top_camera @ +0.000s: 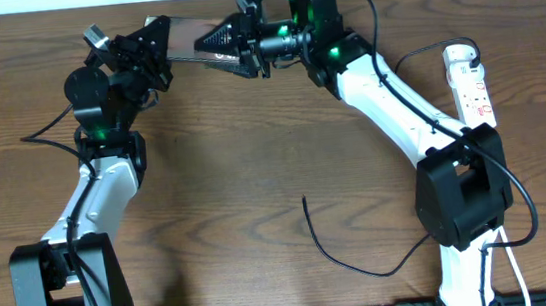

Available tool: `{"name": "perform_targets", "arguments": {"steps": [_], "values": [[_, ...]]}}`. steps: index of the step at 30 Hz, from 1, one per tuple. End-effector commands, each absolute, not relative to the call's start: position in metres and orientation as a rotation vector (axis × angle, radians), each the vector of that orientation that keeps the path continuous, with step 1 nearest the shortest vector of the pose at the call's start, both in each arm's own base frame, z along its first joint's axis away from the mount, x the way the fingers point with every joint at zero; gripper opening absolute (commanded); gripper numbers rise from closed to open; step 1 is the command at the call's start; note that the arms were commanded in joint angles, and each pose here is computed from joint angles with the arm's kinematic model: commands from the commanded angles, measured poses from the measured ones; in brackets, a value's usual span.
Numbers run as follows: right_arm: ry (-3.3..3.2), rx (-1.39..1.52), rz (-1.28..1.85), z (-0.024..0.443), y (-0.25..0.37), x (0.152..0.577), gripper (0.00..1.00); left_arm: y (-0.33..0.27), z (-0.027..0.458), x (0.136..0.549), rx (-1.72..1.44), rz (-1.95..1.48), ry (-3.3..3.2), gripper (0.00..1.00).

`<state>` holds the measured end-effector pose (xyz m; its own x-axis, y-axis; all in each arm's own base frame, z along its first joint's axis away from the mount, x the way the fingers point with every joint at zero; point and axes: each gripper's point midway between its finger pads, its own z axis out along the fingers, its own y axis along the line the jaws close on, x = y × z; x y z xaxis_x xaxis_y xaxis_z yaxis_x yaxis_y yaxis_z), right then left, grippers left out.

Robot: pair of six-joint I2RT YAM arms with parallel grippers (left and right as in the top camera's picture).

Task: Plug charger to phone and switch on socket
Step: 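Open the right gripper and release the phone's side edge, then move the right gripper down to the black charger cable's plug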

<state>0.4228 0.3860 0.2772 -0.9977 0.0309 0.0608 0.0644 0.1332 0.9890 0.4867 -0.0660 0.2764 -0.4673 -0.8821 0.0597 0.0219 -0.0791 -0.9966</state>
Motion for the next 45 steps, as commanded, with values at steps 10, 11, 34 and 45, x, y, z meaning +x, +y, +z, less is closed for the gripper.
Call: {"name": "perform_targets", "arguments": {"steps": [10, 11, 34, 45], "values": [[-2.325, 0.041, -2.075, 0.286, 0.388, 0.411, 0.99, -0.051, 0.291, 0.485, -0.876, -1.613, 1.482, 0.08], [-2.326, 0.056, -2.080, 0.286, 0.387, 0.411, 0.99, -0.044, 0.291, 0.485, -0.870, -1.603, 1.483, 0.07], [-2.989, -0.040, -1.231, 0.140, 0.300, 0.411, 0.99, -0.008, 0.286, 0.385, -0.404, -1.901, 1.918, 0.07], [-3.045, 0.143, -0.230, 0.087, 0.222, 0.330, 0.99, -0.009, 0.296, 0.381, -0.193, -1.775, 1.876, 0.07]]}}
